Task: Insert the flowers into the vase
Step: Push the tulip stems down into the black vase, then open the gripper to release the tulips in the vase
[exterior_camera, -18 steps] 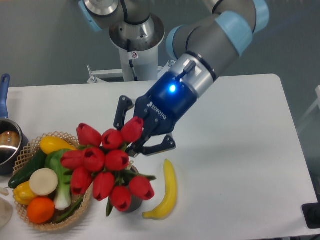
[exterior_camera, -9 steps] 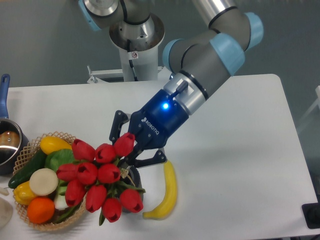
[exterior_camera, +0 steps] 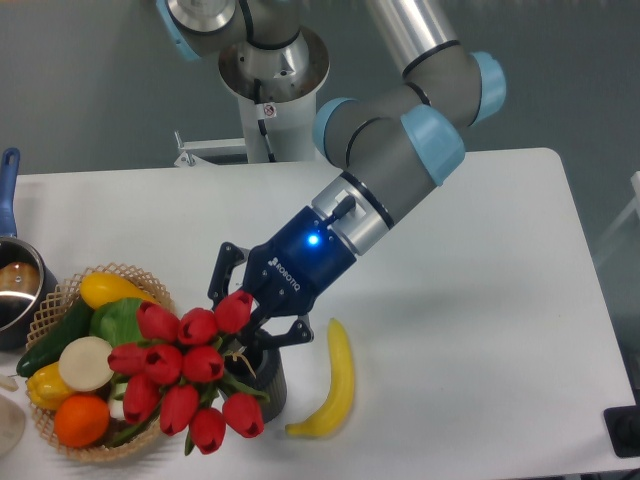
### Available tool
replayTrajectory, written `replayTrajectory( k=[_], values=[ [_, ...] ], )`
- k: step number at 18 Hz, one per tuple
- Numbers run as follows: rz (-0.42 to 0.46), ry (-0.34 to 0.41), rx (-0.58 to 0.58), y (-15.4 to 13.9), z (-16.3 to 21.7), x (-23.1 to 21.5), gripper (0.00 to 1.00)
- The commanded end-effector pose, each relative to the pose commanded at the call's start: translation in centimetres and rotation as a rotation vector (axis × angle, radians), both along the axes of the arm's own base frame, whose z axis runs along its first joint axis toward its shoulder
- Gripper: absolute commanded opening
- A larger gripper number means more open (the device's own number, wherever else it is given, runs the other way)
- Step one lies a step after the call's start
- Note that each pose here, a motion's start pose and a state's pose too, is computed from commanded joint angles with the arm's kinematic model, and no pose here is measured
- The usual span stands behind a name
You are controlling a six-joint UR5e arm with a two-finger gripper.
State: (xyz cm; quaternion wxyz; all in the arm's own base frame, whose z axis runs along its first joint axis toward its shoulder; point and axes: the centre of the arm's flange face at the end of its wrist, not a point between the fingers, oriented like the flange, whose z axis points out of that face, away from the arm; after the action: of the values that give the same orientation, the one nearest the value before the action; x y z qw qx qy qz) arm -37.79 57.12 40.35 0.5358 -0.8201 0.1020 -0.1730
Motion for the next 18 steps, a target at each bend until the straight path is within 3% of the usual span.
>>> replayTrajectory(
  k=[5, 10, 16, 17, 18],
  values=[
    [-0.017, -0.005, -0.033, -0.5, -3.2, 1.1, 0.19],
    [0.000, -0.007, -0.084, -0.9, -5.0, 1.4, 0.43],
    [0.009, -0.019, -0.096, -1.7, -5.3, 1.7, 0.78],
    [0.012, -0.022, -0.098, -2.1, -5.2, 2.0, 0.94],
    [0.018, -0.023, -0.100, -2.7, -5.0, 2.2, 1.00]
  ],
)
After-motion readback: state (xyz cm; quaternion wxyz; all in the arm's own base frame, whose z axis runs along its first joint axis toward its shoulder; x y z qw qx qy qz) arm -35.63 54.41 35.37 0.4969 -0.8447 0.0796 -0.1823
